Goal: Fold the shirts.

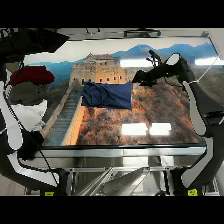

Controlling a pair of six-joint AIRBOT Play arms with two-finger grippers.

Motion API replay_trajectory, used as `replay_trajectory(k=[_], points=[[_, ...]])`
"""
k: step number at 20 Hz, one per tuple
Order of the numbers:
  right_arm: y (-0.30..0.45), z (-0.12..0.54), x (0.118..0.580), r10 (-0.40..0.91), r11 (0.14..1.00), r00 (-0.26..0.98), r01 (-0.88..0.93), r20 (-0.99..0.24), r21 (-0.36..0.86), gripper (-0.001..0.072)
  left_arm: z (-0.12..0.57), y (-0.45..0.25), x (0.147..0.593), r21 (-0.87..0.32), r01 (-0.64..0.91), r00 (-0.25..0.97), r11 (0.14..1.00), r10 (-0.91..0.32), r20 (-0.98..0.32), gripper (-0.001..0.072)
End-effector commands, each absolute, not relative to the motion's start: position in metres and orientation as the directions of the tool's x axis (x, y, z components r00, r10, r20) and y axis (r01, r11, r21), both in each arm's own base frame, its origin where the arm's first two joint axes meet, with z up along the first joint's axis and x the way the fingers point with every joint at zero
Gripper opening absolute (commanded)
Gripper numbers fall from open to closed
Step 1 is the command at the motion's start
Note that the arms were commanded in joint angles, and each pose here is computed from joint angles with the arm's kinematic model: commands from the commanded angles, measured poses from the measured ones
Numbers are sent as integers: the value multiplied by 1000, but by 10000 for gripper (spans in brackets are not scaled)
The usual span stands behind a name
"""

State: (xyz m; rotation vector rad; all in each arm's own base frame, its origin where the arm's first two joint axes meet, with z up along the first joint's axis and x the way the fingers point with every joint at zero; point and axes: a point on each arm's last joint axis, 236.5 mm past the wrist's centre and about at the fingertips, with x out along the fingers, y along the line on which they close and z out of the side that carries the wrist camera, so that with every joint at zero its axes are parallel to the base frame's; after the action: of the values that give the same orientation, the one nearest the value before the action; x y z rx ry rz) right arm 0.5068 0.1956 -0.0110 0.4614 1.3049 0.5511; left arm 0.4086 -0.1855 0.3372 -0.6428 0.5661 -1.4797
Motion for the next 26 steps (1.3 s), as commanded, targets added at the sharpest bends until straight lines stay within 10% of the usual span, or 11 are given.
replay_trajectory(k=[1, 10, 11, 14, 17, 22, 26], points=[[186, -56, 498, 616, 787, 78, -24, -784, 617, 607, 336, -186, 406, -700, 714, 10, -20, -999, 39, 18], [255, -108, 485, 685, 729, -2, -12, -729, 685, 590, 334, -186, 400, -700, 714, -16, -33, -999, 30, 18], [263, -112, 481, 697, 717, -15, -12, -717, 697, 548, 333, -186, 399, -700, 713, -22, -36, -999, 28, 18], [290, -89, 484, 794, 607, -3, -68, -608, 792, 129, 333, -186, 396, -700, 713, -31, -40, -999, 25, 18], [293, -28, 502, 843, 538, 80, -173, -533, 825, 25, 333, -186, 396, -700, 713, -32, -40, -999, 25, 18], [173, 114, 565, 757, 586, 453, -154, -470, 796, 23, 334, -186, 399, -700, 714, -21, -36, -999, 30, 18], [-42, 138, 541, 323, 749, 629, 286, -707, 597, 22, 334, -186, 399, -700, 714, -21, -35, -999, 30, 18]])
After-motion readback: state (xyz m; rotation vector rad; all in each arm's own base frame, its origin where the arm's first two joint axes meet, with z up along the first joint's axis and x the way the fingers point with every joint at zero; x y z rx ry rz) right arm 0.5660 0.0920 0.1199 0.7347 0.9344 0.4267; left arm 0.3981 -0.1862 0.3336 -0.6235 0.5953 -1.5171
